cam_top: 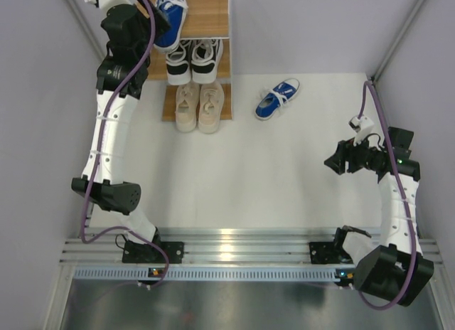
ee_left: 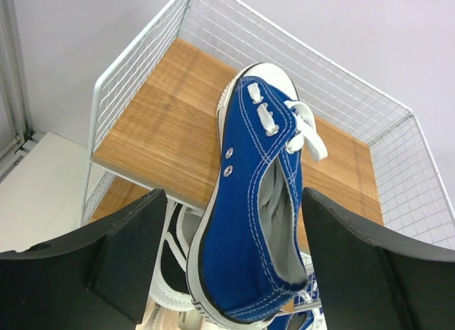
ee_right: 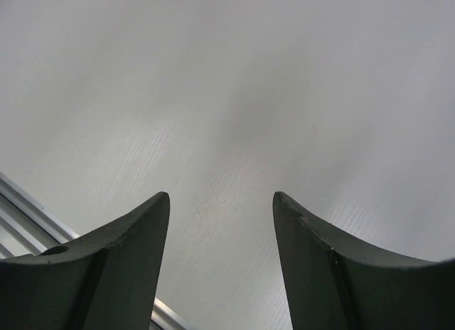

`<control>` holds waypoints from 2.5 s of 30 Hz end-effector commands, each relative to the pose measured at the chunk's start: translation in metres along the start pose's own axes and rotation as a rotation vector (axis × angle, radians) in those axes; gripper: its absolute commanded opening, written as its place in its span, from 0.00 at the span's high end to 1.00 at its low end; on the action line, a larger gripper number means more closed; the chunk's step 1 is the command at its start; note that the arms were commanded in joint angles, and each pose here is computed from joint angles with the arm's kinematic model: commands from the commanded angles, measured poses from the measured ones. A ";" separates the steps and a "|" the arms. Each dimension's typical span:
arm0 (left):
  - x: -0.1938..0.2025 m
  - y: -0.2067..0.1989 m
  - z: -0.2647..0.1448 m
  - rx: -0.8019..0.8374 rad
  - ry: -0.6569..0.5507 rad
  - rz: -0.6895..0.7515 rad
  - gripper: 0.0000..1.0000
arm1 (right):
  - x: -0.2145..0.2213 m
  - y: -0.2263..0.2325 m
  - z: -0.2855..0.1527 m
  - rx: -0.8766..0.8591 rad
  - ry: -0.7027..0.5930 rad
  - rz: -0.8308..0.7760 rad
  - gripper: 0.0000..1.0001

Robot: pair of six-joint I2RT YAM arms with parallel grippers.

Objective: Place and organize the shoes onto the shoe shelf

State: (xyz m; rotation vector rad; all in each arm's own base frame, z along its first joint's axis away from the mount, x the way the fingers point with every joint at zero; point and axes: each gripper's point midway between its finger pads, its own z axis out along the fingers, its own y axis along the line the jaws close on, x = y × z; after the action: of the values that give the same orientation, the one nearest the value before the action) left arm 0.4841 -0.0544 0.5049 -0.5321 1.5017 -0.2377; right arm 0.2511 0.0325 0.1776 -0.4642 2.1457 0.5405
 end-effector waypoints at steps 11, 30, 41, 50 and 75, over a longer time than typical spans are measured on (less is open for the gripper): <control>-0.086 -0.014 -0.072 0.129 -0.162 0.000 0.10 | -0.052 0.003 0.007 -0.096 -0.058 -0.059 0.38; 0.098 0.128 -0.196 0.008 0.128 -0.137 0.04 | -0.176 -0.019 0.199 0.231 -0.004 0.467 0.23; 0.180 0.144 -0.221 0.010 0.348 -0.297 0.04 | -0.168 -0.035 0.308 0.337 -0.013 0.504 0.23; 0.199 0.137 -0.226 0.050 0.445 -0.286 0.04 | -0.127 -0.053 0.351 0.407 0.034 0.481 0.48; 0.333 0.063 -0.243 0.427 0.906 -0.403 0.03 | -0.044 0.087 0.079 -0.499 0.003 -0.397 1.00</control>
State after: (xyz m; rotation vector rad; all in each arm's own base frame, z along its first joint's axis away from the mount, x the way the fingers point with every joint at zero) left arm 0.2556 -0.1708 0.1602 -0.5096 2.2102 -1.0743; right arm 0.3082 0.1324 0.1700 -0.9575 2.0580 0.7650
